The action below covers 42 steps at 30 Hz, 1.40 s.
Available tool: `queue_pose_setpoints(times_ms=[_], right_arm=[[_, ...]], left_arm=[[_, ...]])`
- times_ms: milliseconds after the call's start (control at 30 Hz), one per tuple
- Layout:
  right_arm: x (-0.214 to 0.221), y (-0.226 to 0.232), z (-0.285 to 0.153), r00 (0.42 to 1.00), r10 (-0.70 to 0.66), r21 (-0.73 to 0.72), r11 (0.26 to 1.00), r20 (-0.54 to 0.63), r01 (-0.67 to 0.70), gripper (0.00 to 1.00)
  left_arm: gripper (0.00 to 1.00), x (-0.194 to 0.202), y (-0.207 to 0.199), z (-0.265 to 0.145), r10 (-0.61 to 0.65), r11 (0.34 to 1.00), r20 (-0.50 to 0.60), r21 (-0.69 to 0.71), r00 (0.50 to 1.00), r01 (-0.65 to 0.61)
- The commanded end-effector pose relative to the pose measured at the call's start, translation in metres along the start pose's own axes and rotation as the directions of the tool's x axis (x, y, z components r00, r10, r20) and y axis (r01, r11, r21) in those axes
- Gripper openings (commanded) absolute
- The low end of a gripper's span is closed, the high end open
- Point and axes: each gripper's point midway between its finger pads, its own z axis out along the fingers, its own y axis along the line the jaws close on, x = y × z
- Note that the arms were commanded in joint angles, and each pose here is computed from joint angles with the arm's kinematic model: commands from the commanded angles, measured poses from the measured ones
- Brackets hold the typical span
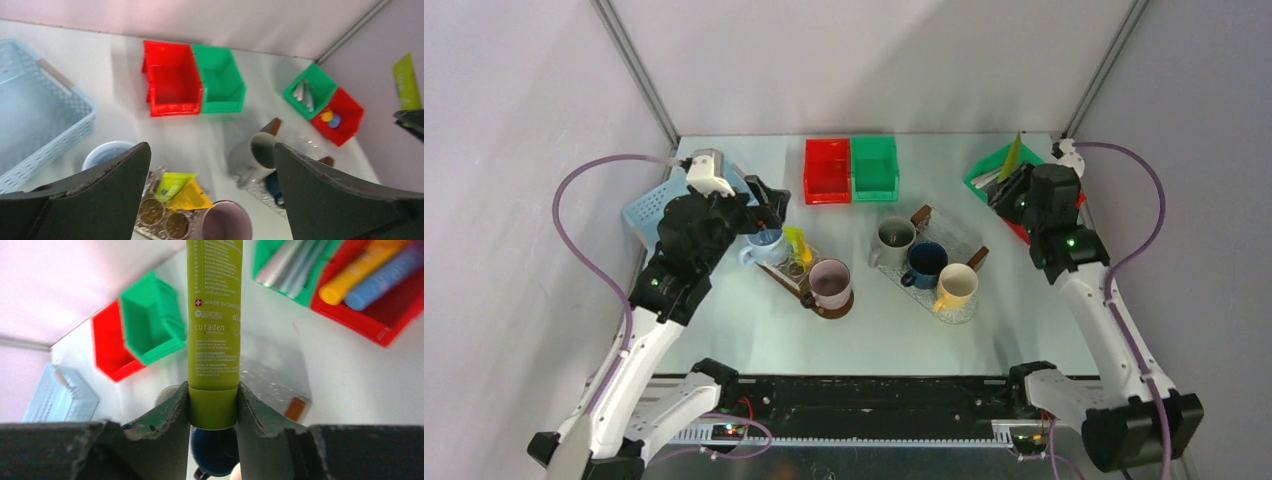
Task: Prepare toiletry sets of a toothbrush and toothpaste on the tray
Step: Pick up the toothpaste from the storage box.
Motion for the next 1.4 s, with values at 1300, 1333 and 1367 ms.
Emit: queue_pose_setpoints(times_ms=[1300,1333,1367], right_arm=[[0.11,0.216,-0.127,0.595,-0.546,-0.289,0.545,0.59,0.787,0.0],[0.113,0.216,-0.127,0.592,-0.55,-0.29,0.54,0.59,0.79,0.0],[0.115,0.217,-0.128,0.591,-0.55,-0.296,0.534,0.59,0.792,0.0]], left_arm=[[0.8,-0.005,-0.2,0.03,-0.46,0.772,-0.235,0.37,0.856,0.517],[0.79,-0.001,-0.2,0.032,-0.458,0.775,-0.24,0.364,0.856,0.516],[0.74,0.0,-0.199,0.033,-0.458,0.777,-0.238,0.36,0.856,0.516]])
